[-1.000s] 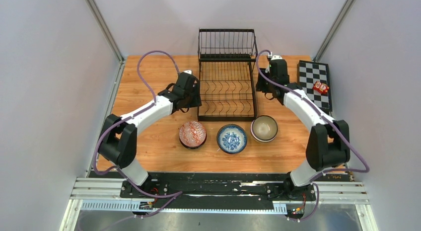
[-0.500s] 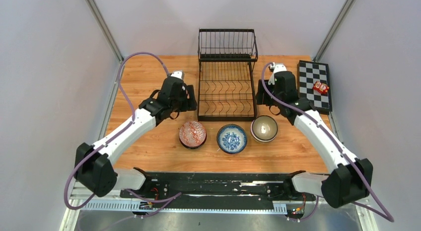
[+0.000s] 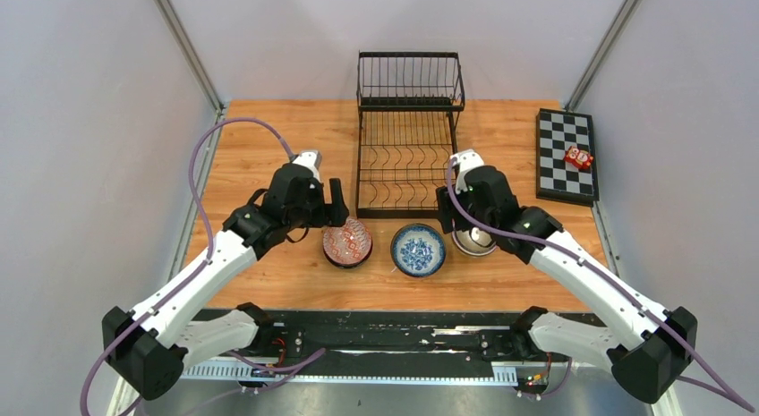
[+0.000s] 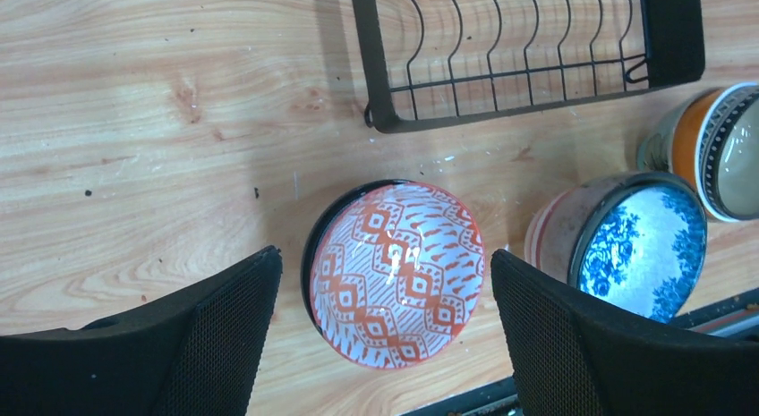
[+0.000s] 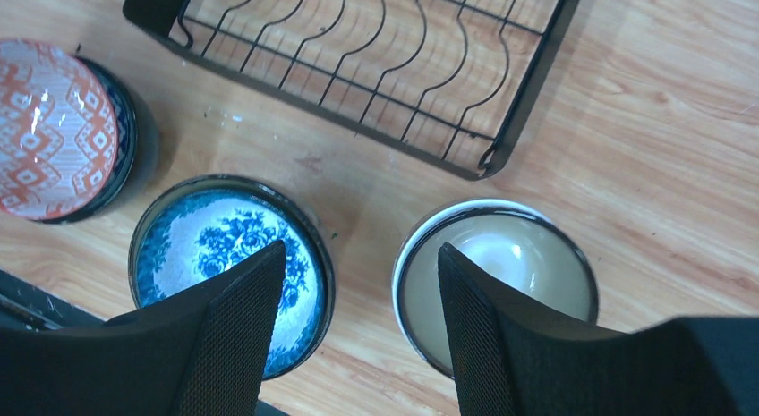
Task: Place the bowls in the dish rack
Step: Move the bowl to the center of the board.
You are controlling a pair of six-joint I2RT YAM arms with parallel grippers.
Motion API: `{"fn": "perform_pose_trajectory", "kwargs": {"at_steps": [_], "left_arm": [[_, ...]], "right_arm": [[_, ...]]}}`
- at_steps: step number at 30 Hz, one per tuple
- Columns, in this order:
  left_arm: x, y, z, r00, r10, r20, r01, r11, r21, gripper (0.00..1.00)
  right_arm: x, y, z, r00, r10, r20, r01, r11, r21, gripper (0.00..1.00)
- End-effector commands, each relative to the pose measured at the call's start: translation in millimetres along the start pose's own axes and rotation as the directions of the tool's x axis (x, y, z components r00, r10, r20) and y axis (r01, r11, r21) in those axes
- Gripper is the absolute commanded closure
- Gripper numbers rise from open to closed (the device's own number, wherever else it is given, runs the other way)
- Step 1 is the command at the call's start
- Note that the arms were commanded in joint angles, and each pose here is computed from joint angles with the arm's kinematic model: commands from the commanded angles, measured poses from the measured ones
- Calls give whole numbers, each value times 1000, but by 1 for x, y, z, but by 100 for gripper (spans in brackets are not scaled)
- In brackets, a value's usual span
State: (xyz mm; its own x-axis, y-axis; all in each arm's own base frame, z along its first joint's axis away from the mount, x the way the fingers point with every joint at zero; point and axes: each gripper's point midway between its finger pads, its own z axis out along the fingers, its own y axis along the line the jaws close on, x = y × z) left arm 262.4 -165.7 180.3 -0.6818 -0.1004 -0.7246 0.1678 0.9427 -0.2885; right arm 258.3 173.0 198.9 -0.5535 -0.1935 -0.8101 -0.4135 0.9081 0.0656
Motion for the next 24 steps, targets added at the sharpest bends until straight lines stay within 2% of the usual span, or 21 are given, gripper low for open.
{"fn": "perform_pose_trajectory", "kwargs": {"at_steps": [1, 4, 16, 24], "left_arm": [[19, 2, -12, 999, 35, -40, -34, 999, 22, 8], [27, 6, -14, 998, 39, -51, -38, 999, 21, 3], [41, 1, -16, 996, 53, -78, -48, 996, 70, 2], [46, 5, -13, 994, 70, -87, -66, 997, 49, 2]], "right_arm": [[24, 10, -5, 998, -24, -65, 24, 1000, -6, 34], [34, 18, -5, 995, -38, -92, 36, 999, -31, 34], [66, 35, 12, 983, -13, -185, -3, 996, -85, 34], [77, 43, 35, 972, 6, -235, -27, 996, -87, 34]]}}
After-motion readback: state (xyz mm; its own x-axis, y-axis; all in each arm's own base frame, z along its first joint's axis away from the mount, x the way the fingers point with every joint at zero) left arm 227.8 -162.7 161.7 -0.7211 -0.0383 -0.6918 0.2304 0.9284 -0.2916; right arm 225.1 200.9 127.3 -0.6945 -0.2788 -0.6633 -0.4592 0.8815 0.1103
